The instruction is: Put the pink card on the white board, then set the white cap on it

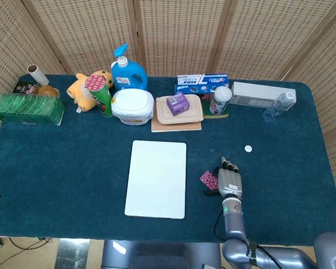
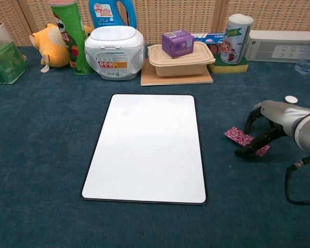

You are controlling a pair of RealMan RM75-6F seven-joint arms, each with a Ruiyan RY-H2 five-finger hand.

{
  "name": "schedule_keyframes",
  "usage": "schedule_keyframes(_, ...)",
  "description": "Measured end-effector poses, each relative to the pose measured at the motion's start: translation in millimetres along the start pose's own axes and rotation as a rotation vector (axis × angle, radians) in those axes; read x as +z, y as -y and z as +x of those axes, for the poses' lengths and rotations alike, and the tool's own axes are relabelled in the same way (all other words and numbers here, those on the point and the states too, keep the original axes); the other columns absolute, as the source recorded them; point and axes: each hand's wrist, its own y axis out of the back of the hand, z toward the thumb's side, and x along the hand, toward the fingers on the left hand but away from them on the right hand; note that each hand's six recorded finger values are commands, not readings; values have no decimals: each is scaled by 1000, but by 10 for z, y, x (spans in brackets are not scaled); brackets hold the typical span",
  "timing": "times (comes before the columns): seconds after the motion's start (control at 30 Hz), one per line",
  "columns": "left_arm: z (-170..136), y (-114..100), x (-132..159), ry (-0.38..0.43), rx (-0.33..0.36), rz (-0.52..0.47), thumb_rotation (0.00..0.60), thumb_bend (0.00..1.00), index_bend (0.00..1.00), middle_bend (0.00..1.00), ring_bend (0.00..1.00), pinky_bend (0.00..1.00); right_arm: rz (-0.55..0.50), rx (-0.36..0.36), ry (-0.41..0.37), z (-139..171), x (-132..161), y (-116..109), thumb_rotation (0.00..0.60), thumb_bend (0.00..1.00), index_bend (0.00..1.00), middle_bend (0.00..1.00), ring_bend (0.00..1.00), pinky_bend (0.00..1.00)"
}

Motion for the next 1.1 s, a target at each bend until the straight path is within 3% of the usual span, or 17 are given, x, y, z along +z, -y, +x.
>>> schedule_keyframes(1.1, -9, 1, 3, 5, -3, -1, 600, 100, 0, 0, 0, 0, 20, -28, 23, -26, -13, 93, 424, 227, 374, 0, 0, 0)
